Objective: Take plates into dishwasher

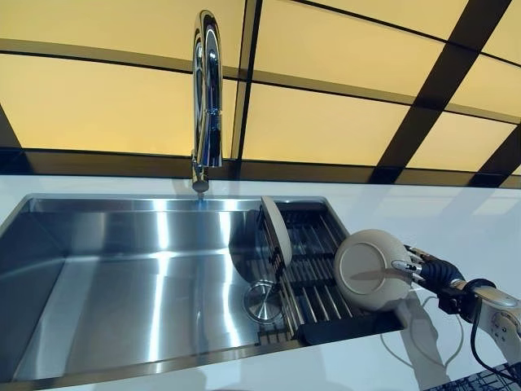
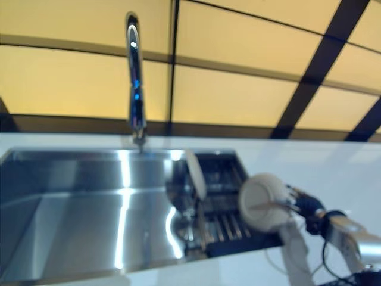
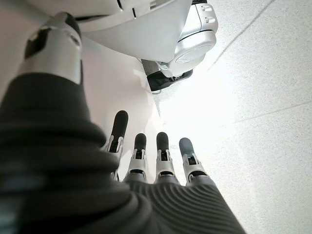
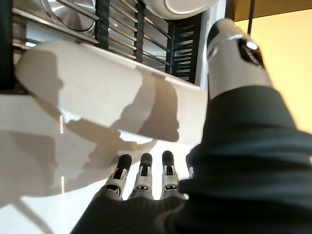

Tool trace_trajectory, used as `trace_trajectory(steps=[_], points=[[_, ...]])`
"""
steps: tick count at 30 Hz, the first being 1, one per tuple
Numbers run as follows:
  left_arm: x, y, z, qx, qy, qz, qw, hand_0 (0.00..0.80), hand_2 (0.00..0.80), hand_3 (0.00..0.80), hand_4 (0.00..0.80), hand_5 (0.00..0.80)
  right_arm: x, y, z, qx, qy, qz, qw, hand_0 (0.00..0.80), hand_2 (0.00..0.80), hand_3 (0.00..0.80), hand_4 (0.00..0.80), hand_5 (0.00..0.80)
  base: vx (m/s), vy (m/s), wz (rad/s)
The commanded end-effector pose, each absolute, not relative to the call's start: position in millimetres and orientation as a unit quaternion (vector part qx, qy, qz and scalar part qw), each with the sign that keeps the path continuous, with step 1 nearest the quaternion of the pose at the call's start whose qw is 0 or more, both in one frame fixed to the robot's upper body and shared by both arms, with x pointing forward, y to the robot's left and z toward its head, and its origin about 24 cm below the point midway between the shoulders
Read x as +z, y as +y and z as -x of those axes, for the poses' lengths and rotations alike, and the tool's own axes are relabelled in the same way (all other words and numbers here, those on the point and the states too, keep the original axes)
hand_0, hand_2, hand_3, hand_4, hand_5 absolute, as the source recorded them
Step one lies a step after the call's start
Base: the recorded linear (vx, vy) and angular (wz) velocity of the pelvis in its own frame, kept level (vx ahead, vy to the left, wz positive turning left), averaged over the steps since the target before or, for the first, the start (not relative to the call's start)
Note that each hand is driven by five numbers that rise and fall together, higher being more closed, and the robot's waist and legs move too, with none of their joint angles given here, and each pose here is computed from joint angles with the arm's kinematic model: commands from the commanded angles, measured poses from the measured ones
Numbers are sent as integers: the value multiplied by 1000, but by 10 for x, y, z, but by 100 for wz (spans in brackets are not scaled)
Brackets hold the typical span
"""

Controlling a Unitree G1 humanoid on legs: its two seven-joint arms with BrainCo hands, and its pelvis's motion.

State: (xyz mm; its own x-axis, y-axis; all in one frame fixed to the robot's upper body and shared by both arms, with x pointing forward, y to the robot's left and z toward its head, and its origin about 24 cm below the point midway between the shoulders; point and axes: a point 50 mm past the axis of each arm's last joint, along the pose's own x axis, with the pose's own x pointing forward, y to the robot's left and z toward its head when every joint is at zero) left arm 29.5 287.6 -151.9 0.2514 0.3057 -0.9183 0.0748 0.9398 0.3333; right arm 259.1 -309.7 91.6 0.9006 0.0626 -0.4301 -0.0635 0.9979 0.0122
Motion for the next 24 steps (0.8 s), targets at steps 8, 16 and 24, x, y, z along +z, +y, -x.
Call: trace_trajectory(steps=[8, 16, 24], points=[[-1282, 2900, -1289, 78, 471, -178, 860, 0, 0, 0, 0, 0, 494, -2433, -2520, 136, 290, -67, 945, 317, 317, 317, 317, 317, 0, 0, 0], [-1286, 2880, -1299, 74, 471, -179, 861, 0, 0, 0, 0, 0, 417, -2342, -2493, 137, 293, -65, 944, 800, 800, 800, 800, 800, 0, 0, 0], [-1294, 2866, -1291, 71, 472, -180, 860, 0, 0, 0, 0, 0, 460, -2317, -2514, 137, 275, -60, 950, 800, 800, 800, 800, 800, 0, 0, 0]])
